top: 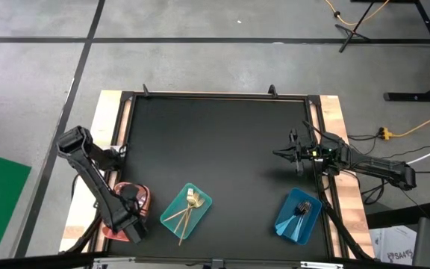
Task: Sort silverware by color (type)
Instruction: Put the pink fork into the orange bin, then return to Home Position
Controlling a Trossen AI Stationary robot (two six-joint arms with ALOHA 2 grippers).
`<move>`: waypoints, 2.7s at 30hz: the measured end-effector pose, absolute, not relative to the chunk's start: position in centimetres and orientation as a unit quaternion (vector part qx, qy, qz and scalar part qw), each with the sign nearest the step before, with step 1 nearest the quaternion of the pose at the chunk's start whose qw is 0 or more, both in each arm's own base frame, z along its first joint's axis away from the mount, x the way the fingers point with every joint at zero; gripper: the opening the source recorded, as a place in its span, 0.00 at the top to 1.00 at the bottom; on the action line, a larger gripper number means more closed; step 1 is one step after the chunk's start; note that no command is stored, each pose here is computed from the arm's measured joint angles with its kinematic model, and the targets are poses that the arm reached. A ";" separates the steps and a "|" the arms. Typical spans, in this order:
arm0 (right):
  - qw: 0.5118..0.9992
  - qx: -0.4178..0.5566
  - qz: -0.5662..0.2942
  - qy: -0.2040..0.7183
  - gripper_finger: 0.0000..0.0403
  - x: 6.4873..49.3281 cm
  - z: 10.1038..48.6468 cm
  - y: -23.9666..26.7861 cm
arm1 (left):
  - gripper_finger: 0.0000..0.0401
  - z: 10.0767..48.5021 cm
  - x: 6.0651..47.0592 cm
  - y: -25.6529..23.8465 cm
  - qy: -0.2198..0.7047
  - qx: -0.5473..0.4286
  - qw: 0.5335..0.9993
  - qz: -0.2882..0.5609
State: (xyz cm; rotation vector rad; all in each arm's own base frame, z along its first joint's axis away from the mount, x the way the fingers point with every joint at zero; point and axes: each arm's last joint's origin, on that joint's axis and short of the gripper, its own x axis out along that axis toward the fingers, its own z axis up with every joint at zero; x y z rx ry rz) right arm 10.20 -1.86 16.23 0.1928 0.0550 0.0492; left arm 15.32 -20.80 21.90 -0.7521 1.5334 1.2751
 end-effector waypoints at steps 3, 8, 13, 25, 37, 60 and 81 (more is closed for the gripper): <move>0.995 0.096 0.025 0.027 1.00 10.2 16.2 -1.9 | 0.91 21.9 15.4 -20.8 0.628 -0.310 0.489 0.520; 0.995 0.096 0.025 0.027 1.00 10.2 16.2 -1.9 | 0.89 21.8 15.4 -20.7 0.601 -0.303 0.528 0.517; 0.995 0.096 0.025 0.027 1.00 10.2 16.2 -1.9 | 0.82 21.8 15.4 -20.8 0.600 -0.302 0.532 0.516; 0.995 0.096 0.025 0.028 1.00 10.2 16.2 -1.9 | 0.73 21.8 15.7 -21.1 0.585 -0.335 0.523 0.521; 0.995 0.096 0.025 0.028 1.00 10.2 16.2 -1.9 | 0.94 26.0 16.6 -21.5 0.502 -0.399 0.523 0.561; 0.995 0.096 0.025 0.028 1.00 10.2 16.2 -1.9 | 1.00 30.8 30.3 -12.4 0.105 -0.179 0.864 0.459; 0.995 0.096 0.024 0.028 1.00 10.2 16.2 -1.9 | 1.00 42.0 31.2 -5.1 0.102 0.220 0.967 0.083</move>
